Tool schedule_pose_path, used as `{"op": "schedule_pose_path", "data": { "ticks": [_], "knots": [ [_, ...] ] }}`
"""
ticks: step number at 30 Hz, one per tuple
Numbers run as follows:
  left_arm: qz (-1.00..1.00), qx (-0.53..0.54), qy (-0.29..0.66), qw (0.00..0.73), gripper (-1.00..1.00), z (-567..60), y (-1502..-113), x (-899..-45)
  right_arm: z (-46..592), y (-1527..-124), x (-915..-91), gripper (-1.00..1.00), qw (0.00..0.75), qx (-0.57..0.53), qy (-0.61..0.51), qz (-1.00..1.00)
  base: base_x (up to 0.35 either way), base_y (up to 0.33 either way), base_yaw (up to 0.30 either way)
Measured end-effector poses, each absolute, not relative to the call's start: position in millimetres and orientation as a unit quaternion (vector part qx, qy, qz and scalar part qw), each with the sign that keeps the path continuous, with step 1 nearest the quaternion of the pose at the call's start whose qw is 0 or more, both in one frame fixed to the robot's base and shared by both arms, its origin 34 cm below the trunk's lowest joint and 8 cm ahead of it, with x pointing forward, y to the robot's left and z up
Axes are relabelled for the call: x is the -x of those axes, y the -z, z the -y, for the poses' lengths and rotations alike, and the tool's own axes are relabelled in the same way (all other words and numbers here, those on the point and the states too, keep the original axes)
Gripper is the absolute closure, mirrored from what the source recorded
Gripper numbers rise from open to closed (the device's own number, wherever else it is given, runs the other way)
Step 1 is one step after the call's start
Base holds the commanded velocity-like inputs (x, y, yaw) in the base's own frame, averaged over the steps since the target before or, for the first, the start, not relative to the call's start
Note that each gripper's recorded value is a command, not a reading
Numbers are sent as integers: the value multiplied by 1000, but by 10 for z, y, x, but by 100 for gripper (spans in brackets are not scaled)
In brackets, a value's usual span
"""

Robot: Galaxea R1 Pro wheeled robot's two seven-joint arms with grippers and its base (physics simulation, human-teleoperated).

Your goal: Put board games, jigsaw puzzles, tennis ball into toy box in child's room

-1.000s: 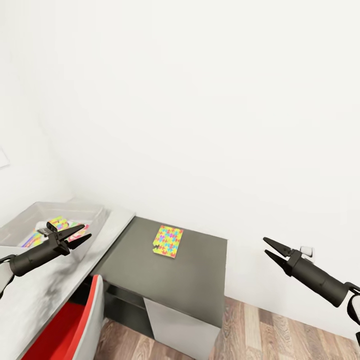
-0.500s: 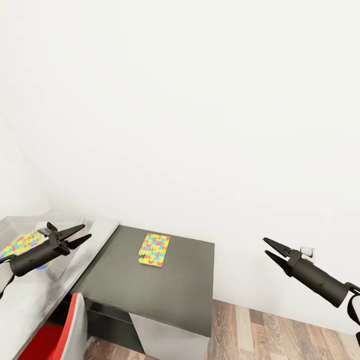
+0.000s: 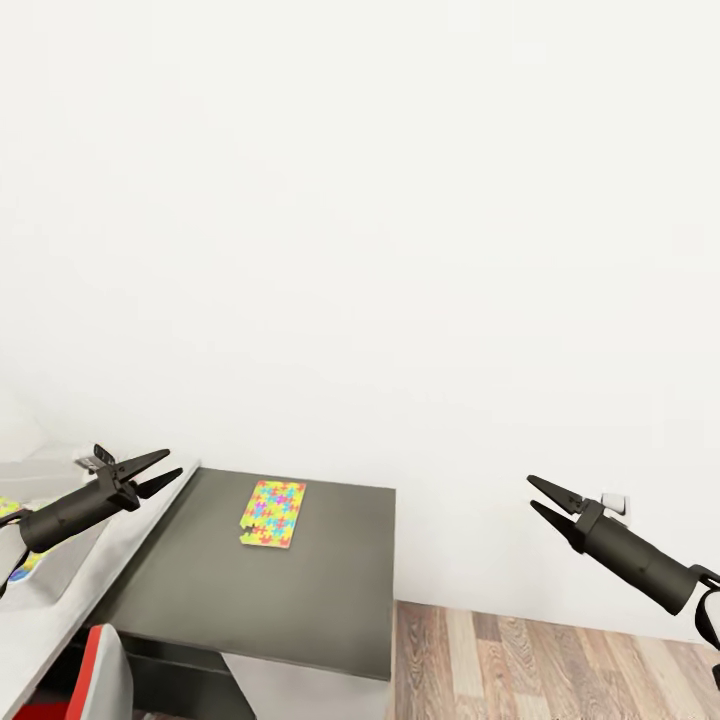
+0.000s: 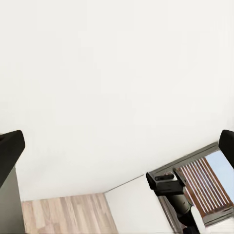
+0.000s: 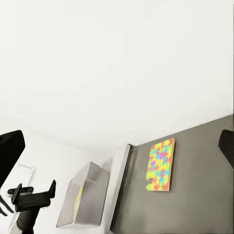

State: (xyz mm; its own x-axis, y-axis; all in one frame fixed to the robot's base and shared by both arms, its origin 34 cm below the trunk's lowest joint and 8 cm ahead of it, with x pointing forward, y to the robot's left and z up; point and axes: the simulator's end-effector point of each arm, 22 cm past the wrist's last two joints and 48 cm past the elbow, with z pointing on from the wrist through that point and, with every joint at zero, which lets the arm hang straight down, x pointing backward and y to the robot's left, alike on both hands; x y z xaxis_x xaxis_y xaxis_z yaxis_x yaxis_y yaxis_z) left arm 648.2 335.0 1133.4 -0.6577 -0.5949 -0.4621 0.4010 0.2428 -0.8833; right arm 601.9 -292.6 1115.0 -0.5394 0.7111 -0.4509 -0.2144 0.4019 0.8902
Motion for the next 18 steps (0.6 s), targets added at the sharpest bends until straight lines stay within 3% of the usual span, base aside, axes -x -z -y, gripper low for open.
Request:
{"op": "schedule_pose_path", "data": {
  "ticks": [10, 18],
  "knots": [
    [-673, 68, 611, 411, -100, -3355, -11393, -6465, 2920, -11203, -6005, -100, 450, -172, -519, -706, 16, -13, -224],
    [-673, 68, 611, 412, -100, -3352, -11401, -6463, 2919, -11213, -6004, -100, 451, -171, -519, -706, 173, -3, -43]
  ]
}}
